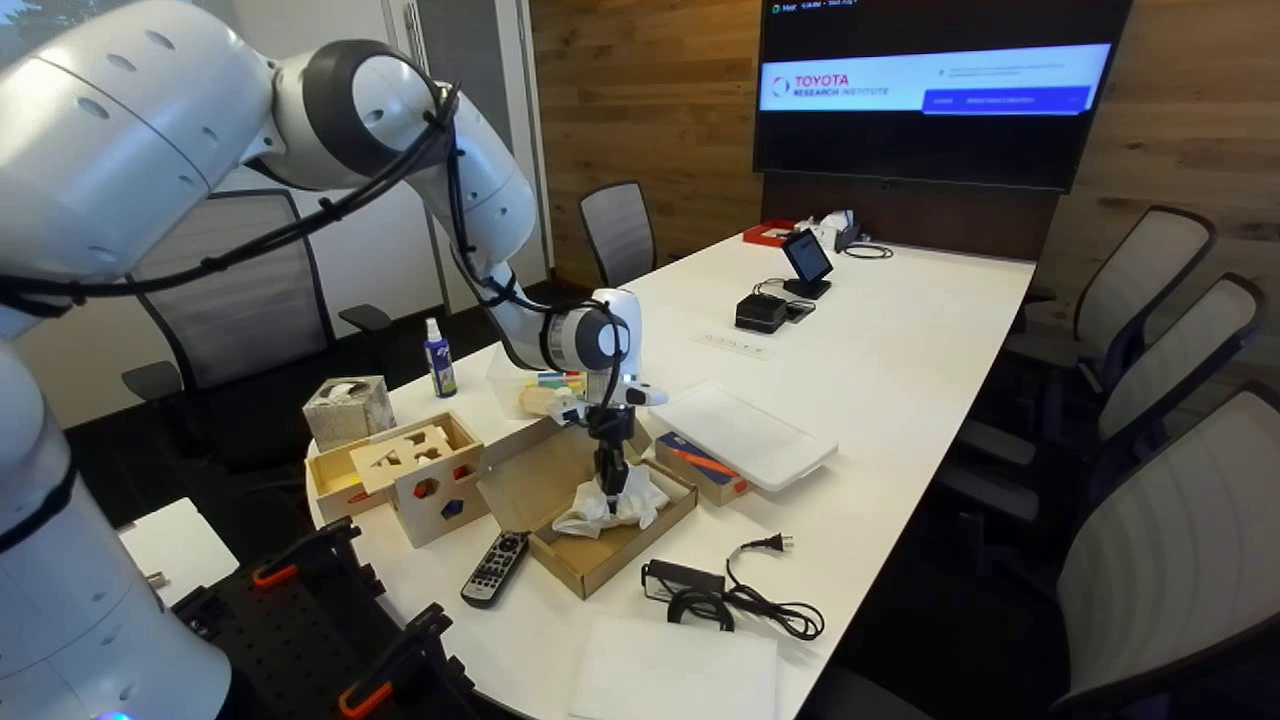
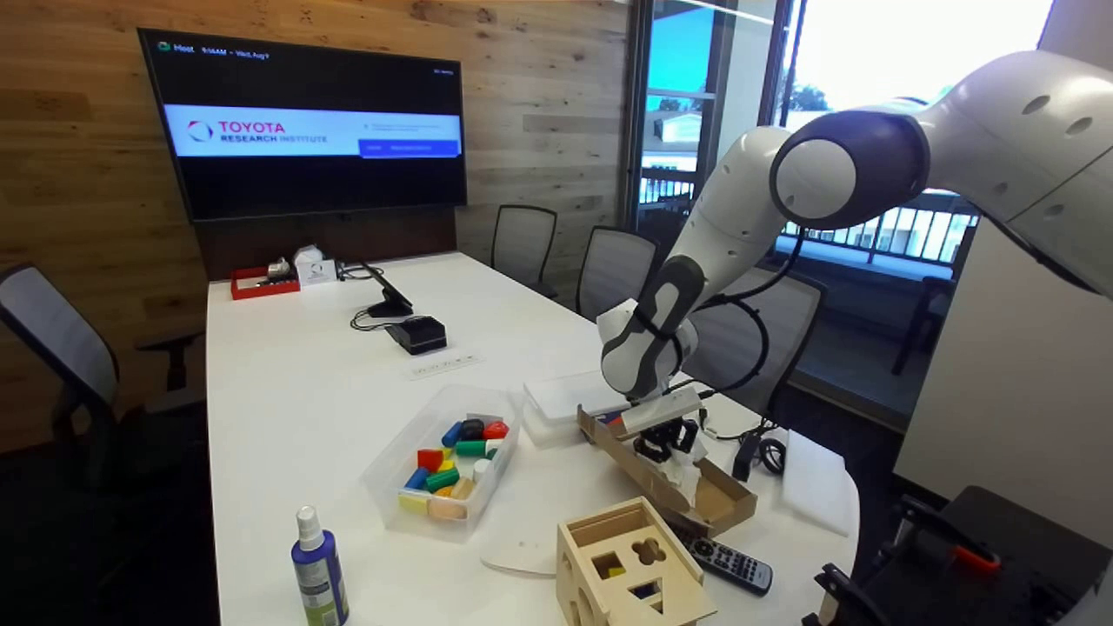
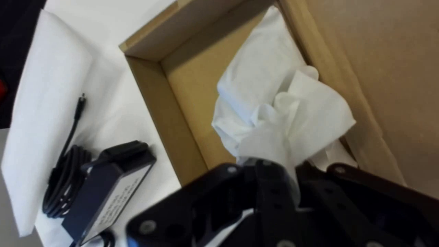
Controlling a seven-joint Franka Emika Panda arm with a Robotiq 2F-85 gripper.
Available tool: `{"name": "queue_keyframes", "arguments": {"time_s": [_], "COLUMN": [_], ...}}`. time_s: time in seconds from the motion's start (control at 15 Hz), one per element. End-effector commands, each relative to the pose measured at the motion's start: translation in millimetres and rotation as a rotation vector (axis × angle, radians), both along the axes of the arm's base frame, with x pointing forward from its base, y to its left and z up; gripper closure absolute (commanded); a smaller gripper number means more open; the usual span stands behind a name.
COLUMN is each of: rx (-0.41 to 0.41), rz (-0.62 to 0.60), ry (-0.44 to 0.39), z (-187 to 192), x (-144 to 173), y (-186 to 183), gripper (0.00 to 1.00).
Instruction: Use the napkins to wipe inside the box
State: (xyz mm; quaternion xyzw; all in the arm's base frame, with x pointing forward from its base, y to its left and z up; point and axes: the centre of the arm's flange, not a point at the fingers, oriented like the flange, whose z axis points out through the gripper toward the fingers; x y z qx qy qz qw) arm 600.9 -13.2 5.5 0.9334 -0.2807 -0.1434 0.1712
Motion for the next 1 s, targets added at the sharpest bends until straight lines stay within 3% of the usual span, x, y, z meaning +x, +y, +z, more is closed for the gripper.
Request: {"name": "queue_keyframes", "arguments": {"time_s": [0.0, 0.27, 0.33, 0.67, 0.93], "rx": [0.002, 0.018, 0.025, 0.097, 0.238], "rz": [0.035, 0.065, 0.065, 0.056, 0.063], "ry": [-0.071, -0.169, -0.157, -0.032, 0.101], "z": [-17.2, -3.8, 2.1, 32.5, 31.5], "x": [16.3, 20.1, 20.1, 7.7, -3.8], "y": [2.1, 7.6, 9.9, 23.0, 37.7], "gripper": [0.99, 0.99, 0.99, 0.99, 0.99]}}
